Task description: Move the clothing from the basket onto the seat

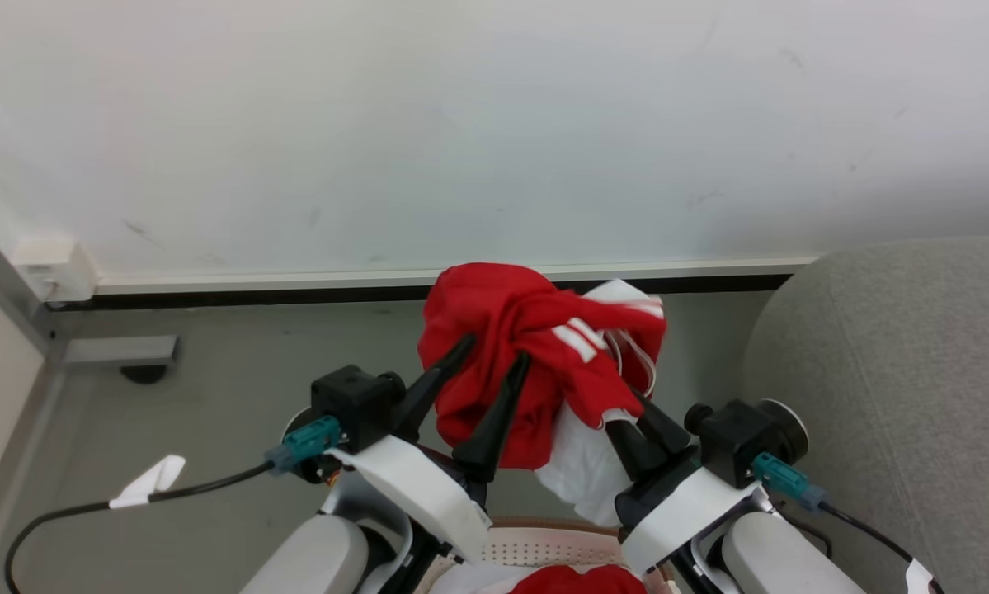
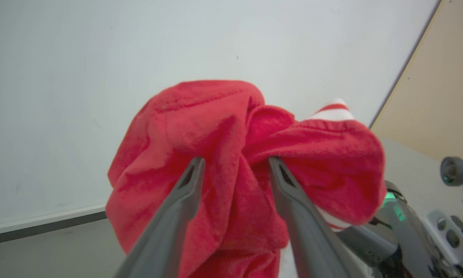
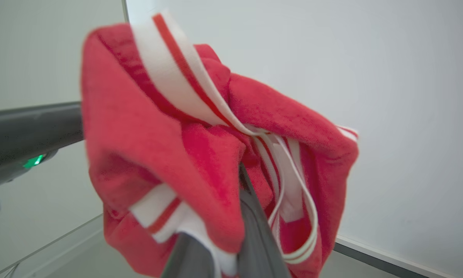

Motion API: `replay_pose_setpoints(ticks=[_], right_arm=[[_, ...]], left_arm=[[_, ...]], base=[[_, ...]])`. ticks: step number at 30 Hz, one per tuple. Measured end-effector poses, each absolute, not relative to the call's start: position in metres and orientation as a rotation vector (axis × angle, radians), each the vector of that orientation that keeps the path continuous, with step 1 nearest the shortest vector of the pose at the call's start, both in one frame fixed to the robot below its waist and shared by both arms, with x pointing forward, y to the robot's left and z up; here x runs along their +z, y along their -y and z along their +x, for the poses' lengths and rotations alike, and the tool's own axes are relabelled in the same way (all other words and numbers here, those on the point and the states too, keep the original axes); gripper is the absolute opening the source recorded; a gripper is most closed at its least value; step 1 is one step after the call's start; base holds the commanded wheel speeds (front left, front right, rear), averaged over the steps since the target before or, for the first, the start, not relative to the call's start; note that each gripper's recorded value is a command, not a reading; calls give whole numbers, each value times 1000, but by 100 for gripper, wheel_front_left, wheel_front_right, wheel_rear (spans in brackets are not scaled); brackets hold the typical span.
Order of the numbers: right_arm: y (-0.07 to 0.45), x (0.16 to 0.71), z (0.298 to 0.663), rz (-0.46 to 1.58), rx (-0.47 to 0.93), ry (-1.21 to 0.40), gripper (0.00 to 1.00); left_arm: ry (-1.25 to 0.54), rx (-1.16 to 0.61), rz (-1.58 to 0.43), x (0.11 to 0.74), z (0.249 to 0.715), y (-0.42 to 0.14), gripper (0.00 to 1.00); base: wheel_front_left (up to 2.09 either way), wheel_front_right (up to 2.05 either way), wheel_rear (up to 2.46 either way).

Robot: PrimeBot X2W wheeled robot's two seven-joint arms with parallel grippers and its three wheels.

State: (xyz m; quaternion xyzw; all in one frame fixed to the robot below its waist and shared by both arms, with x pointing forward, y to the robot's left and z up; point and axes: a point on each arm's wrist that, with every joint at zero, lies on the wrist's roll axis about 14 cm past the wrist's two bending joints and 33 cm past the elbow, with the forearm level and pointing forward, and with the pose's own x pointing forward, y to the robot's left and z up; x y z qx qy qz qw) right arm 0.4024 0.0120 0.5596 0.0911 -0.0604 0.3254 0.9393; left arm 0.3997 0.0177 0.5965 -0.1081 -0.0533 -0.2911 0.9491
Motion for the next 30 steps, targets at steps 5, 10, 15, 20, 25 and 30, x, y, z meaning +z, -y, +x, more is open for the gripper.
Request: replay_pose_setpoints(ticks=[5, 10, 15, 20, 25, 30], right_arm=[[12, 567, 410, 180, 593, 152, 0], [46, 570, 416, 159, 503, 174, 0], [83, 573, 419, 124, 409, 195, 0], [125, 579, 416, 81, 310, 222, 0], [169, 598, 406, 42, 204, 282, 0], [208, 613, 389, -4, 105, 327, 0]], left_arm=[[100, -622, -229, 593, 401, -6, 100], [97, -668, -238, 590, 404, 11, 100], [105, -733, -248, 591, 405, 31, 100], [100, -803, -219, 586, 405, 53, 100], [93, -869, -227, 583, 404, 76, 100], [100, -947, -227, 582, 398, 101, 100]], base=[[0, 0, 0], [0, 0, 0], [0, 0, 0], [0, 0, 0], [0, 0, 0], [0, 0, 0]])
